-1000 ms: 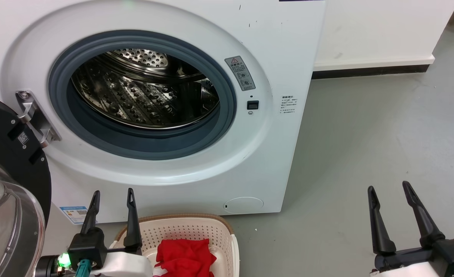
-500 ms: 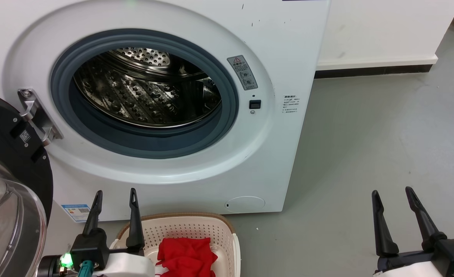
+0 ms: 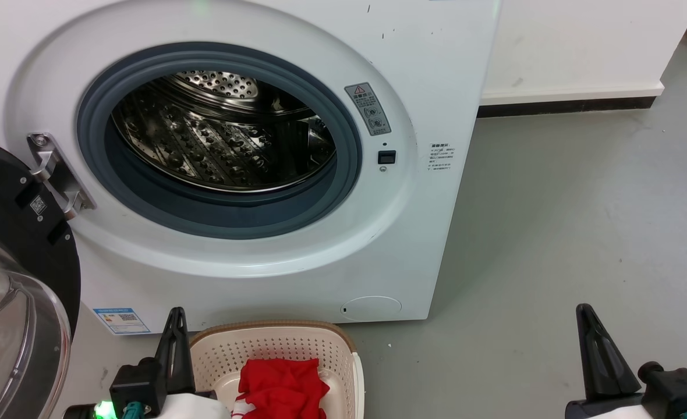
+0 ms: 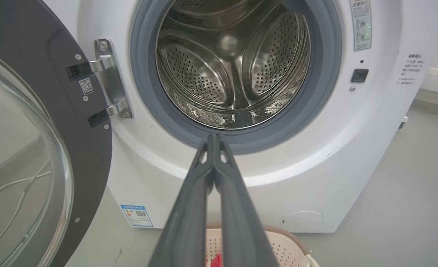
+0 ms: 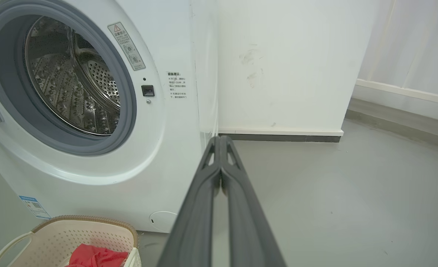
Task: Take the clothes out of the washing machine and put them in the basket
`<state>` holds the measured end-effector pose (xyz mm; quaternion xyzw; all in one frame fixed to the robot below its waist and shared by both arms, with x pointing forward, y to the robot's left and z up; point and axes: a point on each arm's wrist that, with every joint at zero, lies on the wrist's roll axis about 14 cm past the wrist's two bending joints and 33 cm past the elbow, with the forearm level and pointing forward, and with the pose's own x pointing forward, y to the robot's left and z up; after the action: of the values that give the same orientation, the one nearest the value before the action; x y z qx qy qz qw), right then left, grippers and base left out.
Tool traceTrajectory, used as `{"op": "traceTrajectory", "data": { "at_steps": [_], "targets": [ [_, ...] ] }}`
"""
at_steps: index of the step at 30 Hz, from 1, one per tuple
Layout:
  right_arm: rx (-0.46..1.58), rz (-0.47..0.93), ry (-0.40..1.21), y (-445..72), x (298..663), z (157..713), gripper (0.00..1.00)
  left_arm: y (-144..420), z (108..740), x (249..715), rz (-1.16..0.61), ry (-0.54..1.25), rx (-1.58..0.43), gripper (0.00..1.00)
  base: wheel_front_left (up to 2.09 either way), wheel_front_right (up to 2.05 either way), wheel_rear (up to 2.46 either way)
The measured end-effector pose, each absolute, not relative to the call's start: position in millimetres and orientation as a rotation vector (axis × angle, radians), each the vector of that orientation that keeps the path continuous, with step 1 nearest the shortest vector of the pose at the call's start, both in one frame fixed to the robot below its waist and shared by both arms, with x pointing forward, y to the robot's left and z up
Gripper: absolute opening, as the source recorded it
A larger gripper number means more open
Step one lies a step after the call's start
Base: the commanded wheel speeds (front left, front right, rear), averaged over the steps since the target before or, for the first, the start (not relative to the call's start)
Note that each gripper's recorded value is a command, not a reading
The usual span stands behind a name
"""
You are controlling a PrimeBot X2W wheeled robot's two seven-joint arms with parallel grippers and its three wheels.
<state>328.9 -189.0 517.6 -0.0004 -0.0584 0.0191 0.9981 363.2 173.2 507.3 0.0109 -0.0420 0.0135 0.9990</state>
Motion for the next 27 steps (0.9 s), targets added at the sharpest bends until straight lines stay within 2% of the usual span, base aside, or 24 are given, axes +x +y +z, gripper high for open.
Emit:
{"op": "traceTrajectory", "data": {
  "at_steps": [27],
  "targets": [
    [0.508, -0.028, -0.060, -201, 343, 505, 0.00, 189, 483, 367, 0.092, 0.055, -0.486, 0.00, 0.00, 0.00, 0.00]
  ]
}}
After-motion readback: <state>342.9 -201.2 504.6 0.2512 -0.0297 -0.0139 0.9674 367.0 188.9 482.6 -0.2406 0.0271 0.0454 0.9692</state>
